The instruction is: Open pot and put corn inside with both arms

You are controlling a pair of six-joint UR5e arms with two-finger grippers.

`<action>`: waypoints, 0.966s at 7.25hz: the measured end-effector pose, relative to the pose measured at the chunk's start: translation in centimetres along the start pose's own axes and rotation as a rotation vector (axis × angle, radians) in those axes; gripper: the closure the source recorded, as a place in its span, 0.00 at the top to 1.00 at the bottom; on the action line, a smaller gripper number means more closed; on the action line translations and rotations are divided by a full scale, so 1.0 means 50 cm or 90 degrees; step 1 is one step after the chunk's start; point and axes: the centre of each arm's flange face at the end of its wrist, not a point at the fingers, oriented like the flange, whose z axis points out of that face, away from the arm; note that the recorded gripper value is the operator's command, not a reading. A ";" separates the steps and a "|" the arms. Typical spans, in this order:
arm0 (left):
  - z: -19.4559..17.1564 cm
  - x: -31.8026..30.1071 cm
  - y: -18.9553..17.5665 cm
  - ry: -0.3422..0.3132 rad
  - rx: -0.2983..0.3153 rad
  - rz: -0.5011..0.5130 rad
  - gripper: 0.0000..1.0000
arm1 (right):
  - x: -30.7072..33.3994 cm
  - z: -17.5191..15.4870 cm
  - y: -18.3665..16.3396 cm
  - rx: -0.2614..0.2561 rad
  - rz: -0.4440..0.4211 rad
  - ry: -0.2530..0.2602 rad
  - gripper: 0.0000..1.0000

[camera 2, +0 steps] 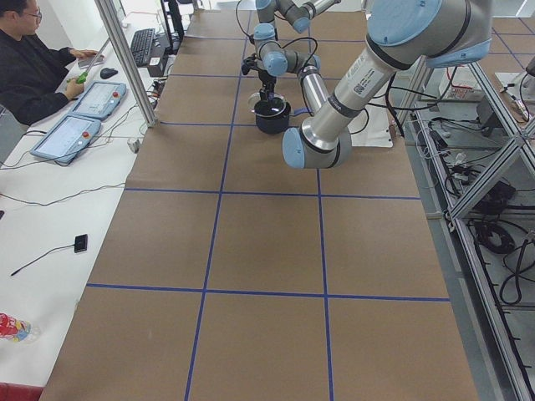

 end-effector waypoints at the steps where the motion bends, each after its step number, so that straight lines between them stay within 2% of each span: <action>1: -0.016 -0.043 -0.002 0.005 -0.002 0.004 0.53 | -0.041 -0.013 -0.029 0.011 -0.015 -0.013 0.40; 3: -0.037 -0.126 -0.006 0.000 0.001 0.017 0.53 | -0.138 -0.020 -0.079 0.026 -0.019 -0.037 0.40; 6: -0.062 -0.263 -0.002 -0.009 -0.005 0.043 0.53 | -0.268 -0.016 -0.147 0.037 0.007 -0.061 0.41; 7: -0.069 -0.308 -0.002 -0.011 -0.008 0.053 0.53 | -0.313 -0.005 -0.176 0.045 0.014 -0.056 0.47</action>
